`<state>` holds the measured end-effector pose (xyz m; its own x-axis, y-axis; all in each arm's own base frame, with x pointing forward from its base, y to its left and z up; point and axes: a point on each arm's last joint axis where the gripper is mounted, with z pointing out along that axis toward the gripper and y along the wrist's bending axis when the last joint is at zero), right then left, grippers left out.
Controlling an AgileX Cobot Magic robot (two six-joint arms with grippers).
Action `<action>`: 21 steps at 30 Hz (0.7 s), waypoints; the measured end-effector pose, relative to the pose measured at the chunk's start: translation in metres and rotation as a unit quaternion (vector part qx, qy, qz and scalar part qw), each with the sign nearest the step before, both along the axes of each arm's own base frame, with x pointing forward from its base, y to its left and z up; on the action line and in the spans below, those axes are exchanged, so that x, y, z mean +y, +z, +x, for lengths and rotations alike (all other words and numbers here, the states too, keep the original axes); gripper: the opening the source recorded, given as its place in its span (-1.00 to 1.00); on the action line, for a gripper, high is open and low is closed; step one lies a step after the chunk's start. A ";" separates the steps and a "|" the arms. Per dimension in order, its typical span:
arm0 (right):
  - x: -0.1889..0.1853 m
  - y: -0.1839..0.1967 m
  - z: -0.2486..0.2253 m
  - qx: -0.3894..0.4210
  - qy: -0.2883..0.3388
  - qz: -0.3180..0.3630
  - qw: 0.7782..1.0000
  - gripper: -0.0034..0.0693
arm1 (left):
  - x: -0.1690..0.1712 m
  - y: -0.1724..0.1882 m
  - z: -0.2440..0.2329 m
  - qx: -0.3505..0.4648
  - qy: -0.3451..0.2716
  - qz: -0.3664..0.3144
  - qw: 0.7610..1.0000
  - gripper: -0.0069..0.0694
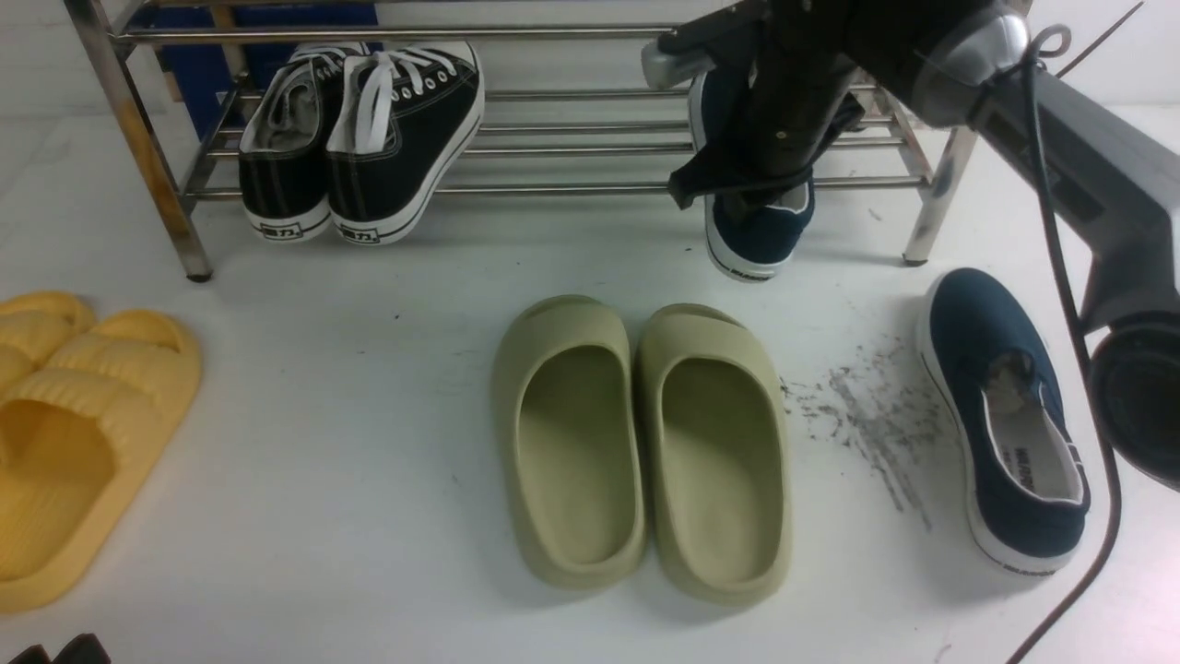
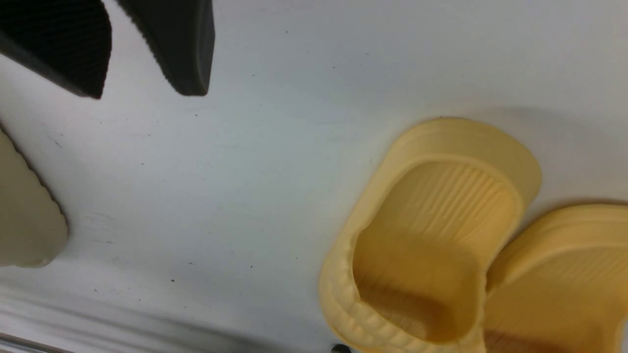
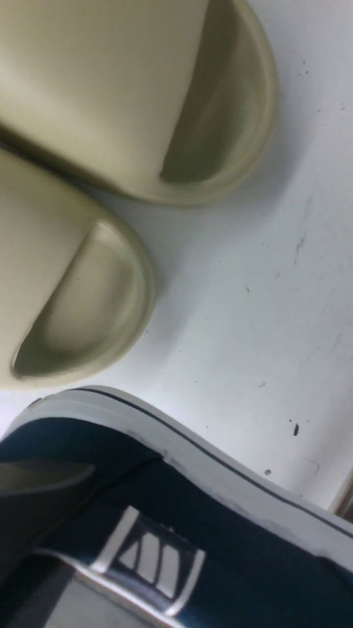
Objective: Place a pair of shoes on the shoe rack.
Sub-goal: Use the right arm to put a shoe into the shoe rack
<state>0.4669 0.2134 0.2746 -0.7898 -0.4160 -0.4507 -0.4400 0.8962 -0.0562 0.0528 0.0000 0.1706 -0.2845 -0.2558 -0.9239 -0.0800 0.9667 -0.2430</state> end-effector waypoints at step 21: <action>0.002 0.001 0.001 -0.011 0.014 0.008 1.000 -0.77 | 0.000 0.000 0.000 0.000 0.000 0.000 1.000 -0.20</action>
